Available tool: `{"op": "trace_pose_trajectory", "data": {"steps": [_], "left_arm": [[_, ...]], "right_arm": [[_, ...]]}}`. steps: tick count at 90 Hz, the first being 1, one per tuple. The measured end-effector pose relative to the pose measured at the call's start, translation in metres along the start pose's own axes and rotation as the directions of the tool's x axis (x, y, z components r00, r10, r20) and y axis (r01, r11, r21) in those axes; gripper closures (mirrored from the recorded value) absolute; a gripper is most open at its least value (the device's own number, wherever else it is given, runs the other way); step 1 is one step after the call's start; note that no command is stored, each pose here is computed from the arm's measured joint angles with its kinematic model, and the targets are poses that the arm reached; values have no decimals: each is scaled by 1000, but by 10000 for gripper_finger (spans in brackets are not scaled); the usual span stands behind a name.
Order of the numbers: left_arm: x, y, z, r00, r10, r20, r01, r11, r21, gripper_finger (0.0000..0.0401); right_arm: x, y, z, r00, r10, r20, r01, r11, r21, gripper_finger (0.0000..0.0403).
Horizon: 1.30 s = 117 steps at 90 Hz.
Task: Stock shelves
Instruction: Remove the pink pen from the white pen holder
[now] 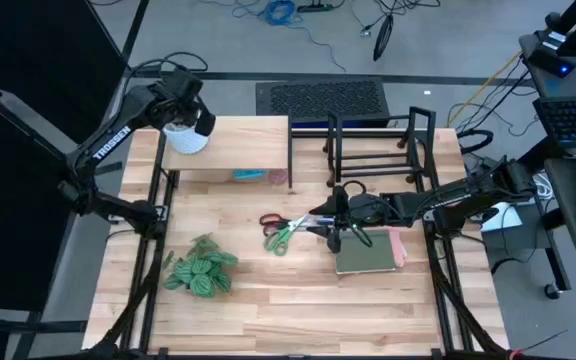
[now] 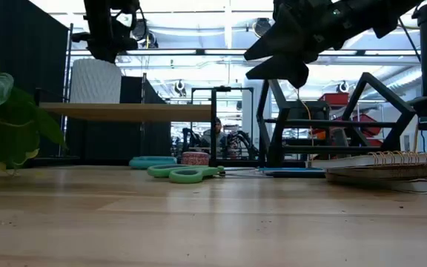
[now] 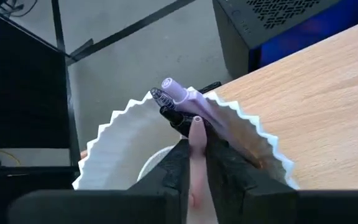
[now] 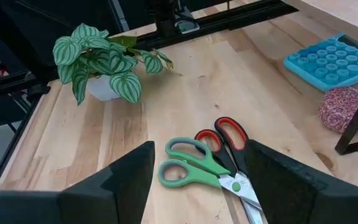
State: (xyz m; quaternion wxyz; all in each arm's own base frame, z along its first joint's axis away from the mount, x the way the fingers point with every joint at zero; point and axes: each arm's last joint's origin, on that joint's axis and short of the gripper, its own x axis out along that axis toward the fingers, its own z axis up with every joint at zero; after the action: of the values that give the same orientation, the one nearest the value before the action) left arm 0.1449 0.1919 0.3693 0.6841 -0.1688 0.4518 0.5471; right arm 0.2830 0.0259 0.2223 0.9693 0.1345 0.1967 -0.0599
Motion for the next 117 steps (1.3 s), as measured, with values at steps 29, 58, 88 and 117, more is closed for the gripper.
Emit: {"op": "trace_pose_trajectory", "data": {"steps": [29,58,88,117], "left_arm": [[-2,0,-2,1000,-2,-4,2,1000,8,401],[-33,3,-6,993,-42,112,42,999,-2,401],[-35,2,-7,985,-147,93,143,988,50,376],[-35,2,-7,985,-149,93,141,986,83,269]], "right_arm": [[0,0,0,1000,0,0,0,1000,0,170],[0,0,0,1000,0,0,0,1000,0,170],[0,0,0,1000,-1,0,1,1000,0,170],[0,-1,-1,1000,-6,-10,5,994,-107,170]]}}
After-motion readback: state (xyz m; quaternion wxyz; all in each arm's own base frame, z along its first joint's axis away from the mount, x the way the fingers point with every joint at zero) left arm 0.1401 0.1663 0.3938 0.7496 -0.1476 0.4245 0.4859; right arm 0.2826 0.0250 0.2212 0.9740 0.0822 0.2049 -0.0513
